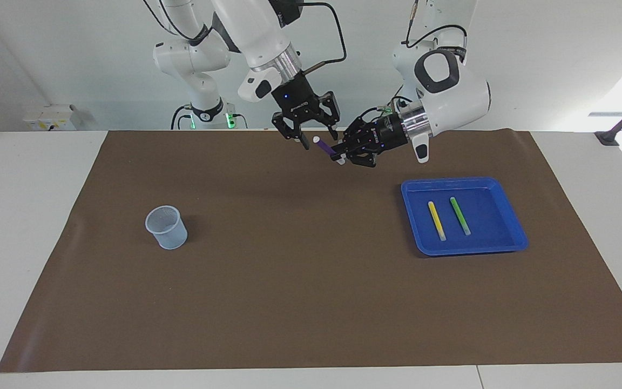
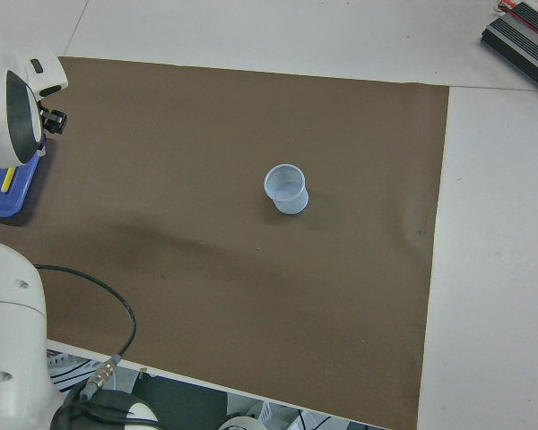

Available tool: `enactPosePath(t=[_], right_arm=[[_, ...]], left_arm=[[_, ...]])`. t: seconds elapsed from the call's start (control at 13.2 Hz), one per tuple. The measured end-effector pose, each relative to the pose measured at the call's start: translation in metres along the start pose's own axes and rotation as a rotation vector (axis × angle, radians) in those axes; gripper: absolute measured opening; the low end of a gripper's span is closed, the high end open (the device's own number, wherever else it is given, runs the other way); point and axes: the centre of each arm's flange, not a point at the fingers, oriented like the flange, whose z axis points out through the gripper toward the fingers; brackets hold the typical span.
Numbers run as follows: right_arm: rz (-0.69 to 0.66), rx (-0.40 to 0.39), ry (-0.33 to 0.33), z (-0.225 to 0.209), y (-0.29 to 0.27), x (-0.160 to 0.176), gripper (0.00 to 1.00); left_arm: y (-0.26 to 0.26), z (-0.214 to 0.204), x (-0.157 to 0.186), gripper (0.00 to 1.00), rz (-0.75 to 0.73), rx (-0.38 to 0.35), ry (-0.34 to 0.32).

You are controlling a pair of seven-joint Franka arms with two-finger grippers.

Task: Transfer and insert pens with both arms
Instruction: 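Grasp the purple pen with the right gripper and open the left gripper, then carry the purple pen to the cup while the left gripper returns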

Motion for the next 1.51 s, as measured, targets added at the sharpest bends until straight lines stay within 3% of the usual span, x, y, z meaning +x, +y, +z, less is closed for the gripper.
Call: enactPosePath(t=[0.23, 0.6, 0.68, 0.91, 1.13, 1.29, 1.51], right_arm=[[0.005, 0.01, 0.018, -0.002, 0.001, 0.004, 0.18], [0.005, 0.011, 0.021, -0.002, 0.001, 0.004, 0.18], [0.001, 0.003, 0.027, -0.003, 0.002, 0.005, 0.18], [-0.012, -0.04, 0.052, -0.004, 0.012, 0.013, 0.18], [-0.077, -0.137, 0.053, -0.008, 0.045, 0.031, 0.18], [-0.195, -0.227, 0.018, -0.012, 0.087, 0.047, 0.18], [-0.367, -0.358, -0.019, -0.019, 0.158, 0.067, 0.18]], left_arm=[[0.001, -0.003, 0.0, 0.16, -0.005, -0.01, -0.007], [0.001, -0.003, -0.001, 0.17, -0.005, -0.016, -0.009], [0.002, -0.004, -0.002, 0.23, -0.001, -0.03, -0.008], [0.002, -0.009, -0.006, 0.6, 0.006, -0.06, -0.008], [0.004, -0.013, -0.005, 0.98, 0.004, -0.074, -0.008], [0.006, -0.017, -0.002, 1.0, 0.019, -0.078, 0.02], [0.006, -0.018, 0.005, 1.0, 0.108, -0.058, 0.168]])
